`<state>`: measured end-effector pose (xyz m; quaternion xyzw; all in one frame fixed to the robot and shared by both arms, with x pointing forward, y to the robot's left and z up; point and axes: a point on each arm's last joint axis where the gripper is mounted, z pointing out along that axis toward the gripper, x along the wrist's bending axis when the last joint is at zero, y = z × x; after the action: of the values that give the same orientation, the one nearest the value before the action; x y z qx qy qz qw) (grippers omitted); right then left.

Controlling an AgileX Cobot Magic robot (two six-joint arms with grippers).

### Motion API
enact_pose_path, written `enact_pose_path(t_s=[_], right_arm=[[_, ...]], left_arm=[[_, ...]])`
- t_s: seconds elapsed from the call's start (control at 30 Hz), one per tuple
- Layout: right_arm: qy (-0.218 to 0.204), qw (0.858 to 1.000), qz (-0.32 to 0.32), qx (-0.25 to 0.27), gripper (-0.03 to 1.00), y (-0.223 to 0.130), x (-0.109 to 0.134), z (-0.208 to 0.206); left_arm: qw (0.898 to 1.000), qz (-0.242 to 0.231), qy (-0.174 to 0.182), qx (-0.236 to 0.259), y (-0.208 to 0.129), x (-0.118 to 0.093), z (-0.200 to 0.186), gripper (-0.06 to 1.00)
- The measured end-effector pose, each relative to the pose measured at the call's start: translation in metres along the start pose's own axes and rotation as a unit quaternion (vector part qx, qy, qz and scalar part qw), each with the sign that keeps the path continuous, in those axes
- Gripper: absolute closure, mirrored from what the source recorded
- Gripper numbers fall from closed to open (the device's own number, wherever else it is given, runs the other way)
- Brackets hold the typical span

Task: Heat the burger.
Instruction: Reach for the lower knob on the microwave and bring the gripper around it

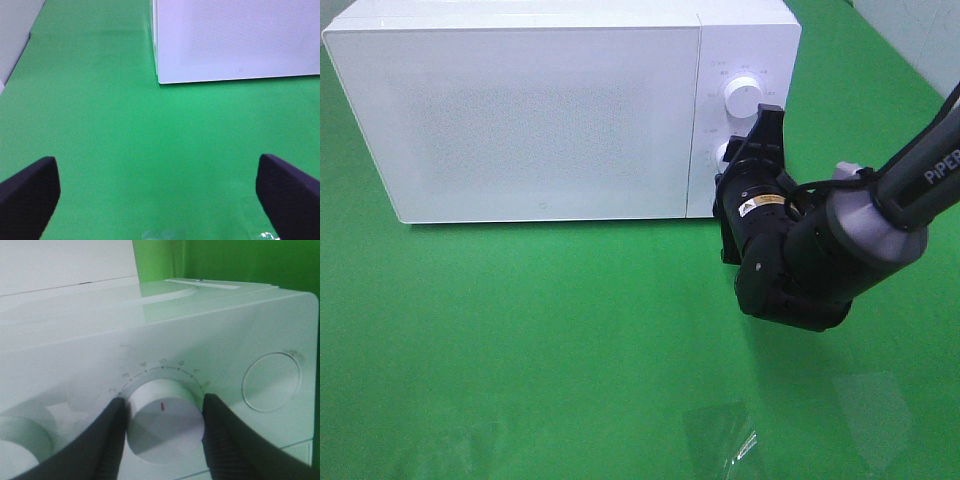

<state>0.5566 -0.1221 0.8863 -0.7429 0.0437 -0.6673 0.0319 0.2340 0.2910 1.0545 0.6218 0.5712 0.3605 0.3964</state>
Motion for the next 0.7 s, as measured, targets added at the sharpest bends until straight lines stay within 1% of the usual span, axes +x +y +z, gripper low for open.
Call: enact_pose_path(t_s=[0.17, 0.23, 0.47, 0.7], right_arm=[[0.0, 1.0, 0.002, 0.0, 0.52, -0.0001, 0.0, 0.0], [0.001, 1.0, -0.012, 0.0, 0.52, -0.0001, 0.0002, 0.0], [0.001, 1.0, -0.02, -0.002, 0.52, 0.0004, 0.0001, 0.0], [-0.001, 0.999, -0.033, -0.015, 0.52, 0.0028, 0.0, 0.0]], left_arm=[[1.0, 0.0, 0.0, 0.0, 0.0, 0.0, 0.0, -0.04], [1.0, 0.0, 0.0, 0.0, 0.0, 0.0, 0.0, -0.04], [1.0, 0.0, 0.0, 0.0, 0.0, 0.0, 0.0, -0.04], [1.0, 0.0, 0.0, 0.0, 0.0, 0.0, 0.0, -0.04]])
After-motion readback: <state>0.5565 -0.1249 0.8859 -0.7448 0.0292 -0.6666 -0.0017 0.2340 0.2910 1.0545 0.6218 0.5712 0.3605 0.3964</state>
